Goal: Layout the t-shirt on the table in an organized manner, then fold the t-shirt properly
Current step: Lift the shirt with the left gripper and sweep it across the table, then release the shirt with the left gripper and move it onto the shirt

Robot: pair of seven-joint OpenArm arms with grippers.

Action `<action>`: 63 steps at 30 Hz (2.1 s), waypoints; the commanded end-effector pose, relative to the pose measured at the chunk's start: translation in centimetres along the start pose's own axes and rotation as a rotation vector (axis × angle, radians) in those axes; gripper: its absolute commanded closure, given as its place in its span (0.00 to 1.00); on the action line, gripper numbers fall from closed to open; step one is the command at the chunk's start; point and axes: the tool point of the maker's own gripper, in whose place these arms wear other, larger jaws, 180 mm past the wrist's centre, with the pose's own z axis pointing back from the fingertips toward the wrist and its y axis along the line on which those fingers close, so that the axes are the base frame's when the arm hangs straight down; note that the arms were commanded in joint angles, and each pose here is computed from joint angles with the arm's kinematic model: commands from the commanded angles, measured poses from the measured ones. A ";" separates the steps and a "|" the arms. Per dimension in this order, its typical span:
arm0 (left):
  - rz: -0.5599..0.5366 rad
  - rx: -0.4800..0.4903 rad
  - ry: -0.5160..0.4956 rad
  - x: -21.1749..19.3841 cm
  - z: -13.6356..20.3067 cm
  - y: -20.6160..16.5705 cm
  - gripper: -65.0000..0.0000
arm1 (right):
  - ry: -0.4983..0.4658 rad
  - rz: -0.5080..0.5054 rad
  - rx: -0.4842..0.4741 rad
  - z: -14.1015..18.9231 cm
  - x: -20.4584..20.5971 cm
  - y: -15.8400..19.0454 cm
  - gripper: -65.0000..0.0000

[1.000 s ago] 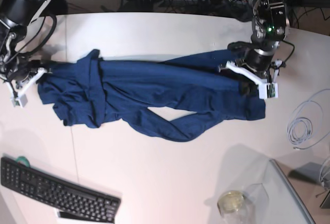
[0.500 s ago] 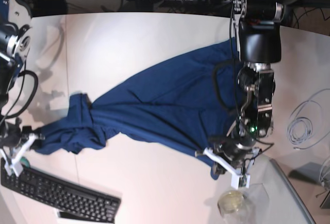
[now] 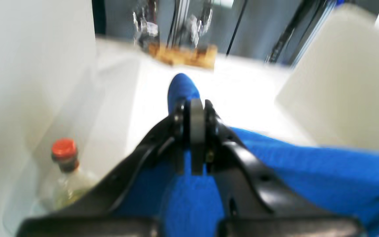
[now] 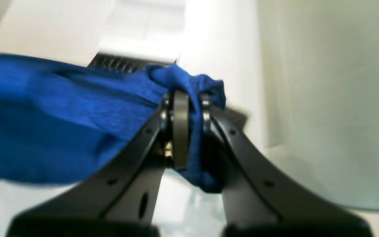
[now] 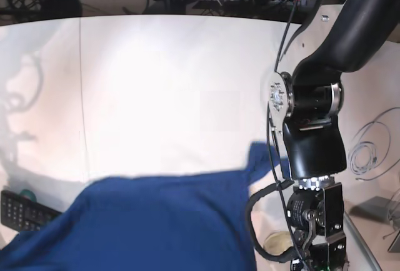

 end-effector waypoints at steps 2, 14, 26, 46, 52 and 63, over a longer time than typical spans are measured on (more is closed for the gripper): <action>-0.026 -0.015 -0.026 1.7 1.0 -0.9 1.00 | -0.017 0.013 -0.054 1.9 1.1 -2.1 0.99; 0.008 0.077 0.363 -20.4 18.5 0.7 1.00 | 0.349 0.031 -0.056 4.1 -26.3 3.9 0.99; -0.016 0.168 0.558 -30.6 29.5 4.8 1.00 | 0.506 -0.039 0.046 6.8 -38.1 9.7 0.99; -0.003 0.167 0.640 -32.7 32.8 4.2 1.00 | 0.586 -0.125 0.002 10.2 -42.7 9.2 0.48; -0.005 0.179 0.658 -32.8 34.5 4.2 1.00 | 0.569 -0.176 -0.049 11.0 -42.8 7.7 0.39; -0.072 0.271 0.553 -27.1 35.8 7.2 0.37 | 0.451 -0.141 -0.163 12.3 -38.6 4.2 0.39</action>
